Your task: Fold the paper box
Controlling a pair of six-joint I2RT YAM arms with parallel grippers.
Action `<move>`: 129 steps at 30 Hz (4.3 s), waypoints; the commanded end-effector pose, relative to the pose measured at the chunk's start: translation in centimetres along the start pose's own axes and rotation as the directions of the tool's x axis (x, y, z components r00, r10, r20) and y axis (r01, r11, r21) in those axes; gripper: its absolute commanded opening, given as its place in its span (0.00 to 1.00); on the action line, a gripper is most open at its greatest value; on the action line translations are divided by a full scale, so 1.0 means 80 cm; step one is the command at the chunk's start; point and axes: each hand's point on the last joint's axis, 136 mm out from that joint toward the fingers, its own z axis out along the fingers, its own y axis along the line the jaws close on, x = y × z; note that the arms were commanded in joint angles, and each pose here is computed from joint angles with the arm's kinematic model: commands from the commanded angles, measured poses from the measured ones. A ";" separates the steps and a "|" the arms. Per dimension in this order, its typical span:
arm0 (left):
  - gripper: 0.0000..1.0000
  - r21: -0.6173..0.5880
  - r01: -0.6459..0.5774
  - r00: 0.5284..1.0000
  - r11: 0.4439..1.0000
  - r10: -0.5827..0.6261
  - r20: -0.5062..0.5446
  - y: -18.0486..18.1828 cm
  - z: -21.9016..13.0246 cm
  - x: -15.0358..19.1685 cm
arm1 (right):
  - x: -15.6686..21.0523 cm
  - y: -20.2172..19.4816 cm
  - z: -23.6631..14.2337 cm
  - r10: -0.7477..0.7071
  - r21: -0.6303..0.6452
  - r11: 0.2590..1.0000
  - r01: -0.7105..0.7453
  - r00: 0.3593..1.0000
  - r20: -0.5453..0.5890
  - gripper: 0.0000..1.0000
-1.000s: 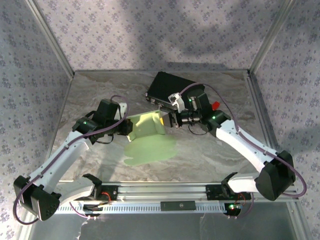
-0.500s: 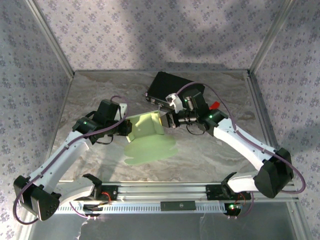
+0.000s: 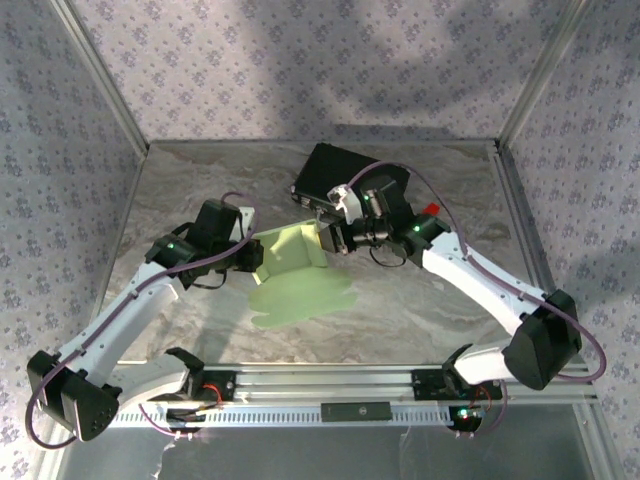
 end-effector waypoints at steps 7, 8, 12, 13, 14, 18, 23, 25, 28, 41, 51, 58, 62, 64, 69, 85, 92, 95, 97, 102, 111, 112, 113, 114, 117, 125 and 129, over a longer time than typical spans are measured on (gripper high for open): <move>0.00 0.152 -0.080 0.995 0.985 0.070 0.068 -0.048 -0.026 -0.021 | 0.006 -0.009 0.015 -0.007 0.043 0.999 0.009 0.999 -0.036 0.13; 0.00 0.151 -0.080 0.995 0.985 0.070 0.070 -0.048 -0.027 -0.021 | 0.006 -0.008 0.015 -0.006 0.039 0.999 0.008 0.999 -0.037 0.15; 0.00 0.149 -0.079 0.995 0.986 0.070 0.068 -0.047 -0.025 -0.020 | -0.001 -0.001 0.011 -0.008 -0.001 1.000 0.008 1.000 -0.018 0.26; 0.00 0.150 -0.078 0.995 0.986 0.069 0.067 -0.047 -0.025 -0.019 | -0.002 0.002 0.010 -0.009 -0.014 1.000 0.009 1.000 -0.015 0.27; 0.00 0.150 -0.079 0.995 0.986 0.069 0.070 -0.047 -0.026 -0.020 | -0.004 0.004 0.009 -0.008 -0.026 1.000 0.008 1.000 -0.011 0.28; 0.00 0.147 -0.078 0.995 0.986 0.068 0.070 -0.046 -0.026 -0.019 | -0.006 0.007 0.007 0.006 -0.066 0.998 -0.006 1.000 -0.005 0.28; 0.00 0.145 -0.079 0.995 0.986 0.069 0.068 -0.046 -0.025 -0.019 | -0.008 0.021 0.003 0.000 -0.126 0.992 0.000 1.000 0.001 0.28; 0.00 0.145 -0.078 0.995 0.986 0.069 0.068 -0.046 -0.024 -0.019 | -0.009 0.029 0.001 -0.003 -0.158 0.987 0.003 1.000 -0.001 0.28; 0.00 0.144 -0.076 0.995 0.987 0.066 0.068 -0.045 -0.022 -0.019 | -0.010 0.031 -0.002 -0.001 -0.176 0.984 0.001 1.000 -0.001 0.28; 0.00 0.149 -0.073 0.996 0.986 0.063 0.070 -0.047 -0.023 -0.021 | -0.006 0.032 -0.001 0.003 -0.173 0.985 -0.007 1.000 -0.020 0.29; 0.00 0.151 -0.078 0.995 0.985 0.067 0.073 -0.049 -0.025 -0.022 | -0.017 0.029 0.004 -0.008 -0.133 0.991 0.006 1.000 -0.013 0.31; 0.00 0.151 -0.079 0.995 0.985 0.068 0.073 -0.048 -0.025 -0.022 | -0.017 0.030 0.010 -0.016 -0.112 0.994 0.013 1.000 -0.022 0.31; 0.00 0.152 -0.079 0.995 0.985 0.068 0.075 -0.049 -0.026 -0.022 | -0.018 0.028 0.013 -0.020 -0.091 0.996 0.017 0.999 -0.030 0.29; 0.00 0.154 -0.081 0.995 0.985 0.070 0.076 -0.050 -0.026 -0.022 | -0.017 0.025 0.016 -0.017 -0.075 0.997 0.014 0.999 -0.037 0.25; 0.00 0.154 -0.083 0.994 0.985 0.072 0.077 -0.050 -0.027 -0.023 | -0.014 0.022 0.022 -0.018 -0.034 0.999 0.016 0.998 -0.053 0.24; 0.00 0.146 -0.082 0.994 0.986 0.071 0.078 -0.048 -0.026 -0.023 | -0.017 0.015 0.015 0.032 -0.073 0.997 -0.034 0.999 -0.035 0.32; 0.00 0.146 -0.074 0.995 0.986 0.062 0.082 -0.045 -0.026 -0.023 | -0.025 0.023 -0.006 0.095 -0.194 0.976 -0.095 0.995 -0.007 0.35; 0.00 0.158 -0.068 0.995 0.985 0.054 0.087 -0.045 -0.026 -0.024 | -0.030 0.024 -0.013 0.114 -0.249 0.962 -0.111 0.993 -0.004 0.36; 0.00 0.161 -0.065 0.995 0.985 0.052 0.089 -0.046 -0.028 -0.025 | -0.019 0.021 -0.010 0.140 -0.283 0.949 -0.141 0.990 -0.025 0.35; 0.00 0.161 -0.065 0.994 0.985 0.051 0.092 -0.045 -0.030 -0.026 | -0.023 0.016 -0.014 0.171 -0.310 0.936 -0.165 0.985 -0.008 0.33; 0.00 0.157 -0.067 0.994 0.985 0.053 0.092 -0.045 -0.031 -0.026 | -0.026 0.018 -0.017 0.189 -0.352 0.919 -0.179 0.982 -0.004 0.39; 0.00 0.158 -0.067 0.994 0.985 0.053 0.093 -0.045 -0.031 -0.026 | -0.026 0.018 -0.017 0.193 -0.362 0.914 -0.181 0.981 -0.003 0.40; 0.00 0.158 -0.068 0.994 0.985 0.053 0.094 -0.045 -0.031 -0.027 | -0.027 0.017 -0.017 0.199 -0.364 0.913 -0.186 0.980 -0.002 0.40; 0.00 0.159 -0.069 0.994 0.985 0.053 0.097 -0.046 -0.032 -0.028 | -0.026 0.015 -0.016 0.206 -0.366 0.910 -0.193 0.979 -0.004 0.40; 0.00 0.159 -0.069 0.994 0.985 0.053 0.099 -0.046 -0.032 -0.028 | -0.025 0.012 -0.013 0.218 -0.369 0.906 -0.206 0.976 -0.010 0.37; 0.00 0.160 -0.069 0.994 0.985 0.053 0.098 -0.047 -0.034 -0.029 | -0.026 0.006 -0.011 0.223 -0.349 0.913 -0.211 0.975 -0.005 0.32; 0.00 0.161 -0.070 0.993 0.984 0.054 0.103 -0.048 -0.036 -0.031 | -0.023 0.005 -0.008 0.212 -0.320 0.925 -0.204 0.977 -0.011 0.28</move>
